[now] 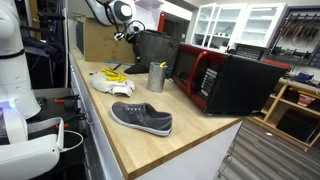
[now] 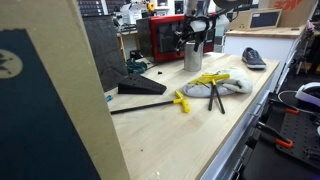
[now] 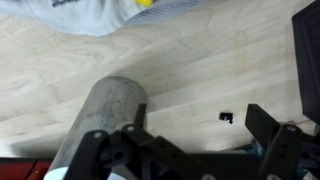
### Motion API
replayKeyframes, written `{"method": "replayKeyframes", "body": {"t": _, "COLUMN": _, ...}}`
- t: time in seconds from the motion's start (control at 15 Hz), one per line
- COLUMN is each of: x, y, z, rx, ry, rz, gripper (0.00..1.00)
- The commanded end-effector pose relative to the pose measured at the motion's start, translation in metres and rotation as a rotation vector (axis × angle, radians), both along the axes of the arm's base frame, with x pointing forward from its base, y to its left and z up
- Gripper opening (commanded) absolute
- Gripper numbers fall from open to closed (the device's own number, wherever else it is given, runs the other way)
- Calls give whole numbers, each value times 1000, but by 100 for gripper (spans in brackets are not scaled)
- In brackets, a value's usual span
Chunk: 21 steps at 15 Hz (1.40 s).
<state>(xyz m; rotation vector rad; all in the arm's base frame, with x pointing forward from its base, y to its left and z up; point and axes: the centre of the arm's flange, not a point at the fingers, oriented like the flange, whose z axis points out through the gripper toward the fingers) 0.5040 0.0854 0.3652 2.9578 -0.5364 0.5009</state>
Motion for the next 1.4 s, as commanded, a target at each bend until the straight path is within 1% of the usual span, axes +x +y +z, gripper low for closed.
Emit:
{"method": "replayKeyframes", "body": {"t": 0.0, "x": 2, "y": -13, "z": 63, "rx": 10, "ry": 96, "rz": 109, "gripper": 100}}
{"method": "replayKeyframes", "body": {"t": 0.2, "x": 2, "y": -16, "z": 94, "rx": -13, "ry": 180, "rz": 231, "gripper": 100}}
{"method": "replayKeyframes", "body": {"t": 0.4, "x": -1, "y": -23, "z": 119, "rx": -66, "ry": 238, "rz": 357, "gripper": 100}}
{"method": "replayKeyframes", "body": {"t": 0.53, "x": 1, "y": -28, "z": 128, "rx": -93, "ry": 234, "rz": 446, "gripper": 100}}
{"method": "replayKeyframes", "body": {"t": 0.73, "x": 6, "y": -37, "z": 132, "rx": -101, "ry": 205, "rz": 578, "gripper": 100}}
{"method": "replayKeyframes", "body": {"t": 0.93, "x": 10, "y": -53, "z": 132, "rx": -114, "ry": 222, "rz": 686, "gripper": 100}}
{"method": "replayKeyframes", "body": {"t": 1.07, "x": 11, "y": -69, "z": 131, "rx": -108, "ry": 234, "rz": 754, "gripper": 100}}
{"method": "replayKeyframes", "body": {"t": 1.2, "x": 16, "y": -86, "z": 128, "rx": -79, "ry": 241, "rz": 762, "gripper": 100}}
{"method": "replayKeyframes", "body": {"t": 1.27, "x": 17, "y": -92, "z": 129, "rx": -44, "ry": 242, "rz": 726, "gripper": 100}}
{"method": "replayKeyframes", "body": {"t": 1.33, "x": 7, "y": -80, "z": 123, "rx": -85, "ry": 239, "rz": 730, "gripper": 100}}
